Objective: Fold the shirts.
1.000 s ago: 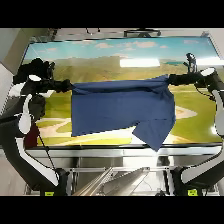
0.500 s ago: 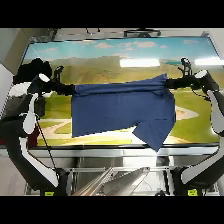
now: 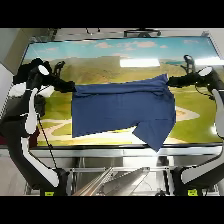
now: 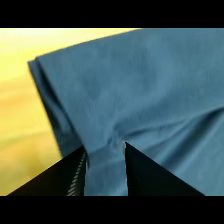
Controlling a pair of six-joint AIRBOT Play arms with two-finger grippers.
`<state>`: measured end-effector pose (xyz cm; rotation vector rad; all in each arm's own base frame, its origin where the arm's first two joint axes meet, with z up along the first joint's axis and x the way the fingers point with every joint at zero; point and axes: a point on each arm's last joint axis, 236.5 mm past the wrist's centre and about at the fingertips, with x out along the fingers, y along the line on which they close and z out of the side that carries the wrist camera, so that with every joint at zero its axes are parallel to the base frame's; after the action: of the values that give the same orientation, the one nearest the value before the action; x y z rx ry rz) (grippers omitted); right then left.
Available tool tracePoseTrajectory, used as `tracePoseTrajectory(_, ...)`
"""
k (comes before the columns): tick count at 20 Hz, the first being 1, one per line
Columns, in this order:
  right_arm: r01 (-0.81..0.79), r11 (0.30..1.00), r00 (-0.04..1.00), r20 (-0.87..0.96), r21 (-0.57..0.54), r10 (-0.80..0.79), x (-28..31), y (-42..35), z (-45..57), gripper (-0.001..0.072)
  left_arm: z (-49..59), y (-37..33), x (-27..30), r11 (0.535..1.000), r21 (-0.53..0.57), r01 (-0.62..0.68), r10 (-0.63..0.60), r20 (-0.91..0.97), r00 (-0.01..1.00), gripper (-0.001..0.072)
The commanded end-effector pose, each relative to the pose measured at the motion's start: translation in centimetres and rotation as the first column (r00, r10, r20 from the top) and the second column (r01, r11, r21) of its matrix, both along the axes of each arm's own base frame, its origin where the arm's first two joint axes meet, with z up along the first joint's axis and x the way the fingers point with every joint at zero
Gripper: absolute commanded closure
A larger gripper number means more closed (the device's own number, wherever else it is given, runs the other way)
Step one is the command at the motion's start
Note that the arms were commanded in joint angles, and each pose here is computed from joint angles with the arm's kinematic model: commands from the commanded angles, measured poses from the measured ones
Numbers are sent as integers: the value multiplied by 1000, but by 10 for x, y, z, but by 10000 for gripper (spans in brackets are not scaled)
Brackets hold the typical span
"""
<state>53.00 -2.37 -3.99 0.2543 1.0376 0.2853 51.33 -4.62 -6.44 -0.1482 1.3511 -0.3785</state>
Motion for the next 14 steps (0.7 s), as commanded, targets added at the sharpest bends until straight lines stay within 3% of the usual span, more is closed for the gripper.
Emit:
tracePoseTrajectory(1, 79, 996, 996, -44, -28, -80, -33, -32, 48, 386, 45, 36, -20, 995, 78, -67, 74, -92, 993, 458)
tracePoseTrajectory(4, 170, 985, 967, -197, 30, -161, -97, -55, 52, 387, 70, 54, -43, 990, 71, -118, 124, -86, 989, 458)
tracePoseTrajectory(9, 336, 937, 865, -427, 97, -266, -223, -47, 5, 386, 36, 57, -134, 982, 72, -174, 184, -166, 969, 457)
tracePoseTrajectory(14, 438, 885, 792, -533, 156, -298, -281, 0, -60, 386, -9, 47, -212, 971, 83, -225, 238, -224, 945, 452)
